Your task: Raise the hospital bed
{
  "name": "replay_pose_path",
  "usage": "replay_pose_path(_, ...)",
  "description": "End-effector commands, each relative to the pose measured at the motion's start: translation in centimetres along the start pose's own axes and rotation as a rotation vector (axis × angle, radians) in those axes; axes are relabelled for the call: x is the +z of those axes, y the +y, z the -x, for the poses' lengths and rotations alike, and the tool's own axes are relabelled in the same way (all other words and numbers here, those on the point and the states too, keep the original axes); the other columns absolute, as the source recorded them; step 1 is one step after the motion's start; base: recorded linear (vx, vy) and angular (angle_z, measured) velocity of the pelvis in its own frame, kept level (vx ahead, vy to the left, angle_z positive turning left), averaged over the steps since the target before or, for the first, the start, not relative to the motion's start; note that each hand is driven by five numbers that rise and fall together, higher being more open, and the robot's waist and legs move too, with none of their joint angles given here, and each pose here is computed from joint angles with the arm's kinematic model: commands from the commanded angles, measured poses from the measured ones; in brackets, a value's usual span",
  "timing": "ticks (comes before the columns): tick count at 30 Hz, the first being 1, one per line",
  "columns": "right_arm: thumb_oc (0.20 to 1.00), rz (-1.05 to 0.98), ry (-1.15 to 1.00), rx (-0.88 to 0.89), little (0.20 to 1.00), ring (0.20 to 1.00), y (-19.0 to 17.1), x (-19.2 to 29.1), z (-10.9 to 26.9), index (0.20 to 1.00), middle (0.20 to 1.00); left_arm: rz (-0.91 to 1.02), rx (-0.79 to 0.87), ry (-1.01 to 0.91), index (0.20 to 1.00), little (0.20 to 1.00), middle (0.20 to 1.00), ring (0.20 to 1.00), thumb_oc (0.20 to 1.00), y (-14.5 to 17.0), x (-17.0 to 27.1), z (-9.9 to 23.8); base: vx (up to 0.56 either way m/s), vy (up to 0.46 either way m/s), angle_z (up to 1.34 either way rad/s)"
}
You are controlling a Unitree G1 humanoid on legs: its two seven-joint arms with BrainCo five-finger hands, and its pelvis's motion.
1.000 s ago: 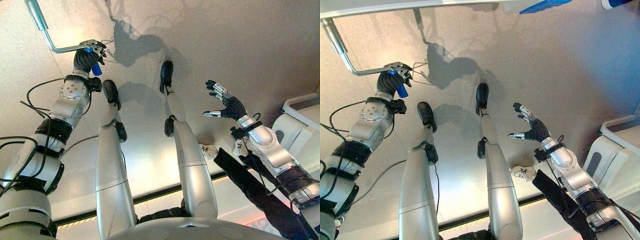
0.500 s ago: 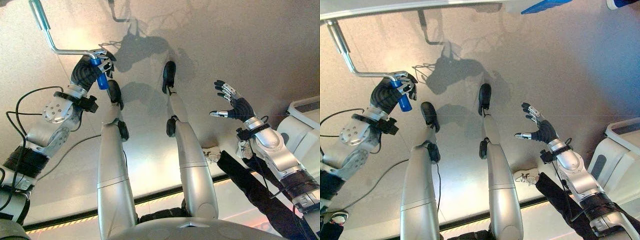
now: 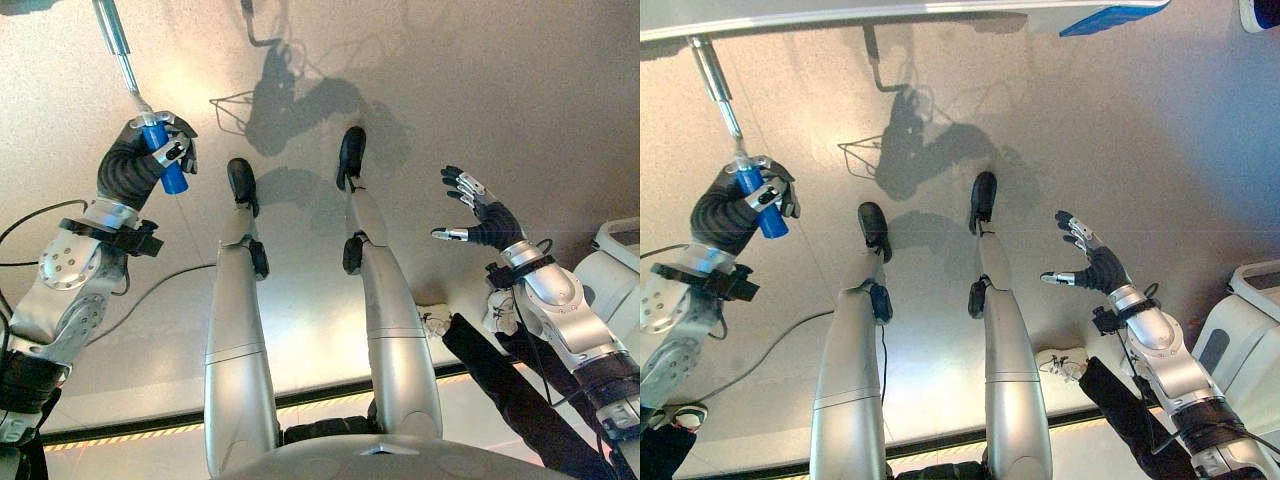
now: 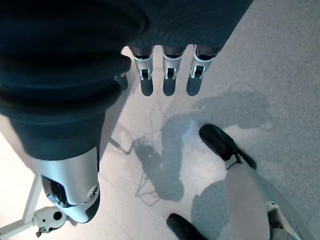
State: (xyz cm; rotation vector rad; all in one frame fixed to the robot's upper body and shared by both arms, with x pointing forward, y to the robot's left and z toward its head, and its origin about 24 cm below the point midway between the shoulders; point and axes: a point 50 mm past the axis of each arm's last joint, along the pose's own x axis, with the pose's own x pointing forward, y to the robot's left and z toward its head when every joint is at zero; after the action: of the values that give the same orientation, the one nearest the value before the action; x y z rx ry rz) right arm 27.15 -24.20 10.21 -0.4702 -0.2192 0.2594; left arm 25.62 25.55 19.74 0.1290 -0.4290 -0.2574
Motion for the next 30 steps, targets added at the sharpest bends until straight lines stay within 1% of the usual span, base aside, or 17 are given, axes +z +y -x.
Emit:
replay_pose_path(1, 1.000, 0.036, -0.009, 0.024, 1.000, 1.000, -0.3, 0.2, 1.4, 1.000, 1.000, 0.019, 0.019, -0.097, 0.200, 0.200, 0.200, 0.200, 0.200, -0.1, 1.0, 1.3, 0.00, 0.000, 0.00)
replay_pose_path(8, 1.000, 0.045, -0.011, 0.021, 1.000, 1.000, -0.5, 0.2, 1.4, 1.000, 1.000, 0.012, 0.076, -0.054, 0.200, 0.200, 0.200, 0.200, 0.200, 0.7, -0.3, 1.5, 0.00, 0.000, 0.00)
replay_pose_path(19, 1.000, 0.054, -0.026, 0.000, 1.000, 1.000, -1.0, 0.6, 0.9, 1.000, 1.000, 0.016, 0.177, -0.049, 0.200, 0.200, 0.200, 0.200, 0.200, 1.7, -1.6, 0.4, 0.00, 0.000, 0.00)
replay_pose_path(22, 1.000, 0.050, -0.030, 0.004, 1.000, 1.000, -1.0, 0.8, 0.3, 1.000, 1.000, -0.005, 0.225, -0.039, 0.200, 0.200, 0.200, 0.200, 0.200, 2.4, -2.2, -0.9, 0.00, 0.000, 0.00)
replay_pose_path(30, 1.000, 0.049, -0.050, 0.007, 1.000, 1.000, -1.0, 1.3, -0.6, 1.000, 1.000, 0.002, 0.277, -0.045, 0.200, 0.200, 0.200, 0.200, 0.200, 2.6, -2.7, -3.7, 0.00, 0.004, 0.00)
